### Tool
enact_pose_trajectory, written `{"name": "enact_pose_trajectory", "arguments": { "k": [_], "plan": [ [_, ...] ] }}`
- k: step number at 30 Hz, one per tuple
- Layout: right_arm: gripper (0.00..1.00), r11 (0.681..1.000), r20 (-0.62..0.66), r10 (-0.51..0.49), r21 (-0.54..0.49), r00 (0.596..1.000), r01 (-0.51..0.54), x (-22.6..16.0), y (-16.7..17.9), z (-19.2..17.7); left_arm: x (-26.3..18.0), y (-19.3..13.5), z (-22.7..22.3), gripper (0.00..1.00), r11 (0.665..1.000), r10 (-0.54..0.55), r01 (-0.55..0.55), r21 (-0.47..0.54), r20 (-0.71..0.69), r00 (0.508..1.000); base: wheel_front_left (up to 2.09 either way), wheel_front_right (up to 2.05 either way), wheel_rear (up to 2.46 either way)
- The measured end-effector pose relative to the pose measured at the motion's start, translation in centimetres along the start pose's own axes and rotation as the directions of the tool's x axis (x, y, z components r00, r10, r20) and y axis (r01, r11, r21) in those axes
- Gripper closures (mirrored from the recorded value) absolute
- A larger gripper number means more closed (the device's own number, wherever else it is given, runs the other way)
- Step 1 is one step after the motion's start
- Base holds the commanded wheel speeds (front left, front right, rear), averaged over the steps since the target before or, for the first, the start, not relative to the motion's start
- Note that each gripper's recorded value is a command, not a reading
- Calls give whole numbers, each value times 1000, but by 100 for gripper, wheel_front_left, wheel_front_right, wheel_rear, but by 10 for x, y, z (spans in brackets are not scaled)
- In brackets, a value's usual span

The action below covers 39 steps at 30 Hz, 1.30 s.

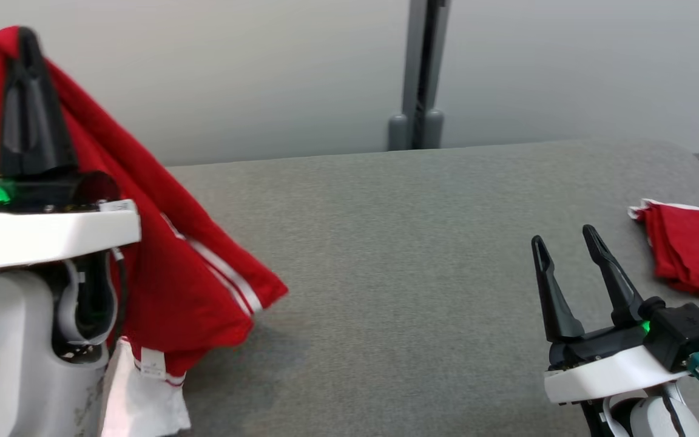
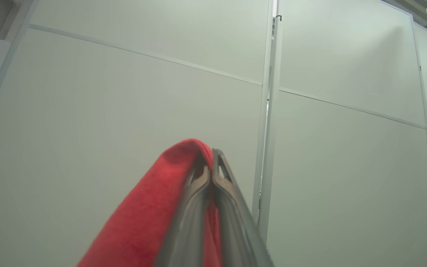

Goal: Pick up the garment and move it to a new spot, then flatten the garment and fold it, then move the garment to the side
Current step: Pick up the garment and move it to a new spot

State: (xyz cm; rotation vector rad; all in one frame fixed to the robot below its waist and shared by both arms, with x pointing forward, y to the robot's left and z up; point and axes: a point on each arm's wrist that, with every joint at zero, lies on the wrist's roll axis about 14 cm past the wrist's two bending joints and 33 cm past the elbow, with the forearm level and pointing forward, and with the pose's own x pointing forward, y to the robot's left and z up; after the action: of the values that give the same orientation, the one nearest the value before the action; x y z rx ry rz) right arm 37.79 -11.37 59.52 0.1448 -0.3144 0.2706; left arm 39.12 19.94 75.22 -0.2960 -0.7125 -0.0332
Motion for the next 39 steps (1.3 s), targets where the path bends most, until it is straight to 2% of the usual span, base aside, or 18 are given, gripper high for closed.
{"name": "enact_pose_trajectory", "arguments": {
  "k": [4,8,13,18,24,25,27,28,30,32,39],
  "plan": [
    [0,998,1,-55,-18,999,55,-10,-17,3,5,-56,-31,100,986,-165,161,-53,-87,982,0,0,0],
    [0,992,10,-120,-35,993,120,-21,-38,8,-13,-119,-87,100,946,-319,293,-136,-247,915,0,0,0],
    [0,980,29,-189,-54,982,190,-26,-62,15,-62,-194,-162,100,862,-506,421,-282,-429,748,0,0,0],
    [0,962,16,-261,-75,965,261,-37,-85,11,-111,-233,-228,100,793,-605,493,-357,-556,570,0,0,0],
    [0,927,-11,-364,-106,931,361,-61,-115,6,-174,-273,-273,100,681,-711,566,-465,-605,358,0,0,0],
    [0,922,-14,-375,-112,927,371,-64,-118,6,-187,-280,-276,82,656,-731,567,-498,-605,315,0,0,0],
    [0,914,-18,-393,-120,919,388,-69,-122,6,-213,-293,-278,0,606,-766,570,-555,-602,228,0,0,0],
    [0,914,-18,-393,-120,919,388,-69,-122,6,-213,-293,-278,0,606,-766,570,-555,-602,228,0,0,0],
    [0,909,-18,-403,-125,915,398,-72,-125,6,-231,-300,-277,0,574,-783,564,-593,-598,168,0,0,0],
    [0,909,-12,-402,-123,916,397,-71,-125,8,-240,-300,-275,0,564,-786,565,-602,-601,145,0,0,0],
    [0,928,1,-359,-110,933,357,-59,-114,8,-234,-288,-267,0,613,-760,545,-572,-616,209,0,0,0]
  ]
}}
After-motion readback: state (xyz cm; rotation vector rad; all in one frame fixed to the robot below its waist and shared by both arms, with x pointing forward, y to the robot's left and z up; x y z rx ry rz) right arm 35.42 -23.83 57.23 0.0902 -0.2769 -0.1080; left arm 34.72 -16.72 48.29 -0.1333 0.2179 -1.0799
